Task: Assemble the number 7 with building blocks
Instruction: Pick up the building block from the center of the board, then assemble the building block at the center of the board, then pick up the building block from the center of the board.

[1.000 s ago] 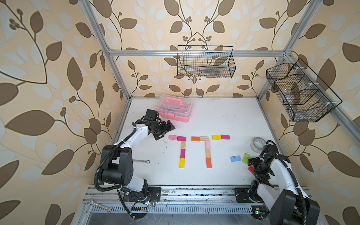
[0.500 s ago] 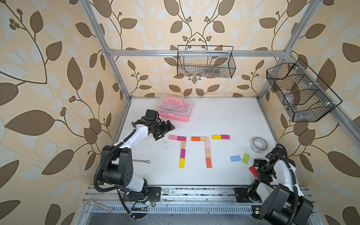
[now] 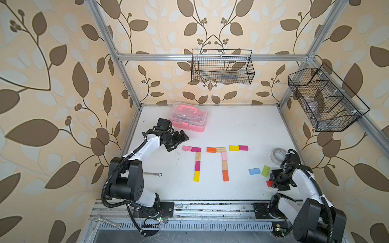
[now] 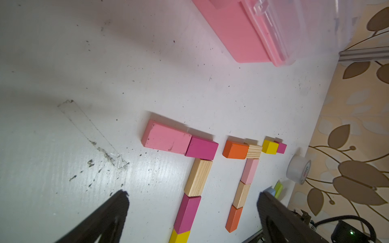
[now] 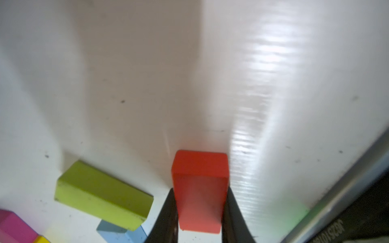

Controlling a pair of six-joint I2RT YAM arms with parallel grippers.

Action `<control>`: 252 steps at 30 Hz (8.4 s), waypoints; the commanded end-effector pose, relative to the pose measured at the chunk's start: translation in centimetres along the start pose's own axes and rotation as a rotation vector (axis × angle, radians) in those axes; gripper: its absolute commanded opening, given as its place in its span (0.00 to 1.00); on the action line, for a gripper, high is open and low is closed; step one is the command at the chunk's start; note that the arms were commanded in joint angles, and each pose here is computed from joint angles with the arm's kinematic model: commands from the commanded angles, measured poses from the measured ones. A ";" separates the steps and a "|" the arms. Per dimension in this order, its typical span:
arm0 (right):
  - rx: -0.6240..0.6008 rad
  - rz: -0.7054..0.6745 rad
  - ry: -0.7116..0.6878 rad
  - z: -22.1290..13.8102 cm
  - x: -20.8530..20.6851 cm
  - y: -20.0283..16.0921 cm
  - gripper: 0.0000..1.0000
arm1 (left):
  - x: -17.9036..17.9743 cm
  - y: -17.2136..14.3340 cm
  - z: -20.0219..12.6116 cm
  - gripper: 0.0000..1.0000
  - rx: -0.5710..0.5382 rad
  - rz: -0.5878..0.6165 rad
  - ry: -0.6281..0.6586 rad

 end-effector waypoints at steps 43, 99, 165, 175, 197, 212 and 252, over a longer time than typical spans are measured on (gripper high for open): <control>0.069 -1.461 -0.190 0.8 16.5 -9.6 0.06 | -2.6 1.0 -0.4 0.98 0.060 0.037 -0.068; 0.178 -0.633 0.468 -5.4 13.1 -11.6 1.00 | -3.5 1.5 0.5 0.98 0.052 0.032 -0.094; 0.151 -0.413 0.471 1.7 12.0 -7.9 1.00 | -14.0 -7.7 1.6 0.99 -0.170 0.982 -0.297; 0.150 -0.418 0.465 1.9 12.4 -8.0 1.00 | -13.7 -7.8 1.6 0.99 -0.169 0.986 -0.284; 0.189 -0.394 0.476 2.0 12.3 -9.1 1.00 | -13.5 -7.9 1.4 0.99 -0.166 0.984 -0.270; 0.042 -0.708 0.339 -4.9 12.2 -8.0 0.99 | -13.3 -7.6 0.8 0.99 -0.184 0.974 -0.225; 0.042 -0.721 0.013 1.0 5.4 -7.3 0.65 | -13.1 -7.5 1.0 0.99 -0.183 0.857 -0.209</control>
Point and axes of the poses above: each gripper's point midway between its finger pads, its own z axis out along the fingers, its own x axis along the line the jaws close on, y = z × x, the point moved 8 cm from there along -z, back along the fingers
